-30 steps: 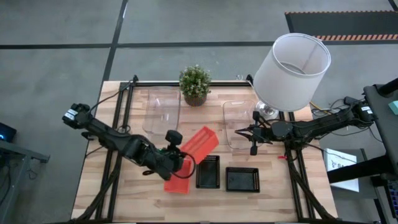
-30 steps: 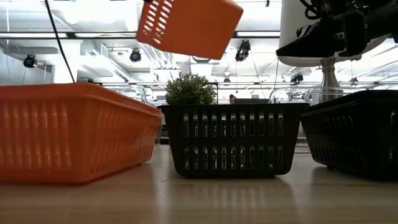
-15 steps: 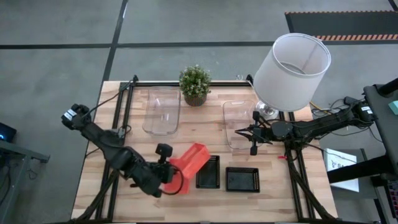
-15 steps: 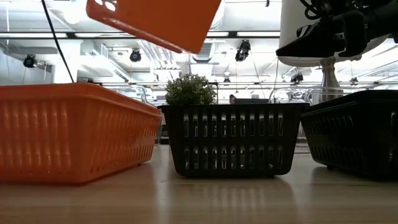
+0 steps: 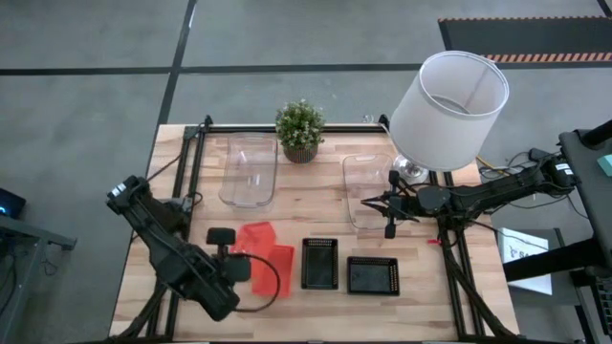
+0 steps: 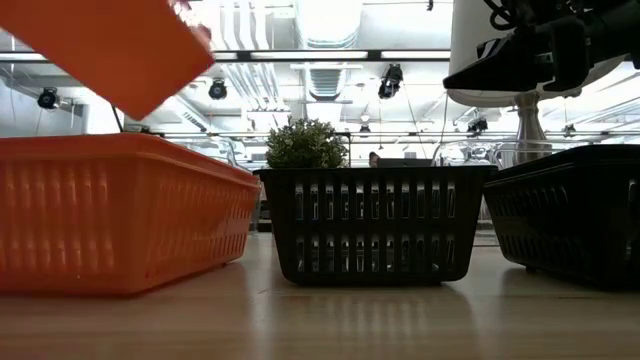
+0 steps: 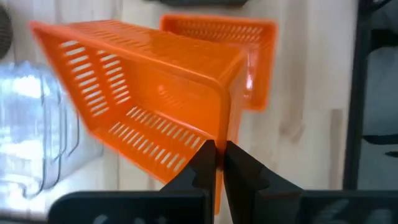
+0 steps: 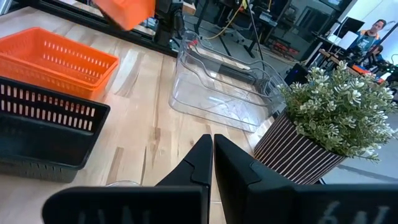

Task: Stack baskets by color
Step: Stack the top orange bin on the bottom orange bins

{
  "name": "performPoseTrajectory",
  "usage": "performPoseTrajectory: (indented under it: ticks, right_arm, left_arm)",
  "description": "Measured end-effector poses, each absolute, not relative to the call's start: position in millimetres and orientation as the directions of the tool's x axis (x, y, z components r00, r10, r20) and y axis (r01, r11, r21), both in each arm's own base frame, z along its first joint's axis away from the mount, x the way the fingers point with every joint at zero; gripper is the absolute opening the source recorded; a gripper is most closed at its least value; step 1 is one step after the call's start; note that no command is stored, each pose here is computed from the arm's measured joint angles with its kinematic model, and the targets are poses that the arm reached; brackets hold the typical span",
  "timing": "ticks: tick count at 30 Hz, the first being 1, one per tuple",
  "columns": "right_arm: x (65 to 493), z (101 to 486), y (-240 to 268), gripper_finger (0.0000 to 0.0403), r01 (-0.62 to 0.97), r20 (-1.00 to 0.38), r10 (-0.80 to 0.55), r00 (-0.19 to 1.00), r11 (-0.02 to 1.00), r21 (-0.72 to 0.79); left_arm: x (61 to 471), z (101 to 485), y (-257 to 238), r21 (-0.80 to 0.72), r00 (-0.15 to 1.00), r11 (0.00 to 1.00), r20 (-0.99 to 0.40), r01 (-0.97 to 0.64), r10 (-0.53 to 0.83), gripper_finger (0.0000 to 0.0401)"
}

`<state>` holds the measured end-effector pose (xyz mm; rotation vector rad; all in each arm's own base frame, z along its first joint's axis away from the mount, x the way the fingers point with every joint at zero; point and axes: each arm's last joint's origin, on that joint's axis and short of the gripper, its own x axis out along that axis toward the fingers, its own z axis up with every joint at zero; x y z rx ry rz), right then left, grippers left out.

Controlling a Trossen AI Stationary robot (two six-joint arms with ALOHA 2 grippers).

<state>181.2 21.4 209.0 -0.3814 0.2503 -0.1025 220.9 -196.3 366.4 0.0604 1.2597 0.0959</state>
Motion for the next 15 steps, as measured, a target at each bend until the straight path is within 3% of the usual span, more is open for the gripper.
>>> performPoseTrajectory:
  ticks: [15]
  right_arm:
    - [181.1, 208.7, 21.1, 0.0009, 0.050, -0.224, -0.153, 0.963, 0.911, -0.409]
  left_arm:
    - [258.5, 334.7, -223.2, 0.245, 0.270, 0.967, -0.938, 0.067, 0.219, 0.0000]
